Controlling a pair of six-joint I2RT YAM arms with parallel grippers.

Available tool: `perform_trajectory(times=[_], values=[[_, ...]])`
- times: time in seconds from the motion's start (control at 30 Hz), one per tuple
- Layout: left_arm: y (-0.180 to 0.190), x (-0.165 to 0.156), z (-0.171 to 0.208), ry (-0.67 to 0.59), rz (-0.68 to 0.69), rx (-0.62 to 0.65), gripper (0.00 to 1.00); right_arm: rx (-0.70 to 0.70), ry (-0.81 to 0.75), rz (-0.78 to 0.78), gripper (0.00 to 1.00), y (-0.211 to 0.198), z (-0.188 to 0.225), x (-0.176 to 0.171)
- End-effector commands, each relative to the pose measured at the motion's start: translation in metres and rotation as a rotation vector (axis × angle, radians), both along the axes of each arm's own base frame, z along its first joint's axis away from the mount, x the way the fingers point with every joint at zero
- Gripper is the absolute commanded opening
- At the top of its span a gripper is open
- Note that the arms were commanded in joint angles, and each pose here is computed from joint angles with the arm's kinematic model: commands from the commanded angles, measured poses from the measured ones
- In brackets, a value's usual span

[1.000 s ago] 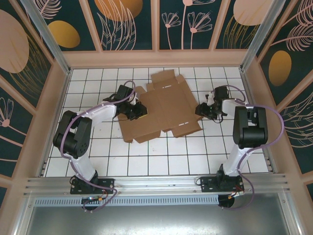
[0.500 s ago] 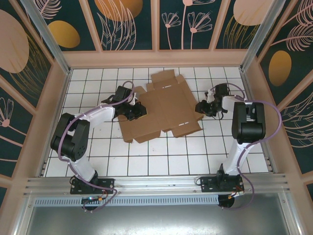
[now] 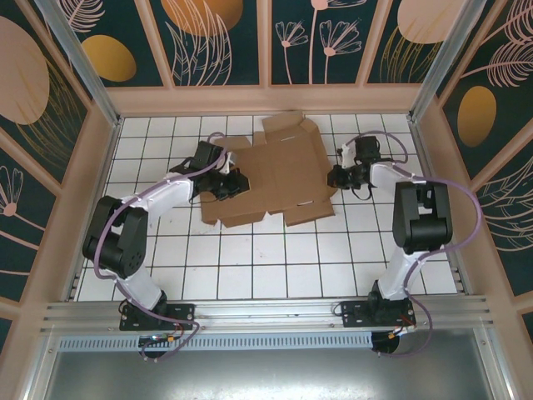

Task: Fold the paper box

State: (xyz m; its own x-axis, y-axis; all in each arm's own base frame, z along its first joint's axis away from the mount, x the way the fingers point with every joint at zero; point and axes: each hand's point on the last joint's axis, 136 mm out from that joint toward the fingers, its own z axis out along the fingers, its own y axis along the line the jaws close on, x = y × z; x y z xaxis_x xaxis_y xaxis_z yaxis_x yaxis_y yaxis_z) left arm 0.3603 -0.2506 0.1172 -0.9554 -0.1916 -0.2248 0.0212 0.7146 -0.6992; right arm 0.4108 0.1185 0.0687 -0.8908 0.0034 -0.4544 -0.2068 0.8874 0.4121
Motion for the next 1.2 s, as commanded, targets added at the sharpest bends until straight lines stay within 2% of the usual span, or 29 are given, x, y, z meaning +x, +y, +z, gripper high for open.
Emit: perform_trajectory(times=[0.0, 0.13, 0.3, 0.5, 0.53, 0.7, 0.73, 0.77, 0.9, 1.17], values=[[0.007, 0.009, 0.032, -0.07, 0.018, 0.024, 0.12, -0.203, -0.147, 0.019, 0.0, -0.004, 0.042, 0.004], [0.005, 0.018, 0.051, -0.078, 0.034, 0.018, 0.17, -0.404, -0.238, 0.086, 0.0, 0.001, 0.057, -0.011], [-0.014, 0.044, 0.077, -0.074, 0.058, -0.073, 0.3, -0.532, -0.346, 0.145, 0.0, 0.005, 0.079, -0.021], [-0.057, 0.083, 0.115, -0.085, 0.068, -0.18, 0.48, -0.572, -0.37, 0.157, 0.0, 0.01, 0.098, -0.022], [-0.066, 0.087, 0.12, -0.092, 0.068, -0.185, 0.55, -0.578, -0.37, 0.145, 0.0, 0.01, 0.101, -0.022], [-0.106, 0.091, 0.133, -0.093, 0.09, -0.211, 0.6, -0.601, -0.371, 0.085, 0.0, 0.011, 0.106, -0.019], [-0.111, 0.095, 0.136, -0.094, 0.105, -0.209, 0.74, -0.616, -0.375, 0.079, 0.0, 0.011, 0.107, -0.019], [-0.113, 0.099, 0.134, -0.081, 0.128, -0.196, 0.76, -0.628, -0.372, 0.079, 0.0, 0.012, 0.106, -0.019], [-0.128, 0.117, 0.138, -0.017, 0.153, -0.217, 0.76, -0.654, -0.374, 0.087, 0.0, 0.015, 0.108, -0.017], [-0.148, 0.145, 0.124, -0.004, 0.168, -0.221, 0.77, -0.663, -0.397, 0.093, 0.0, 0.025, 0.113, -0.017]])
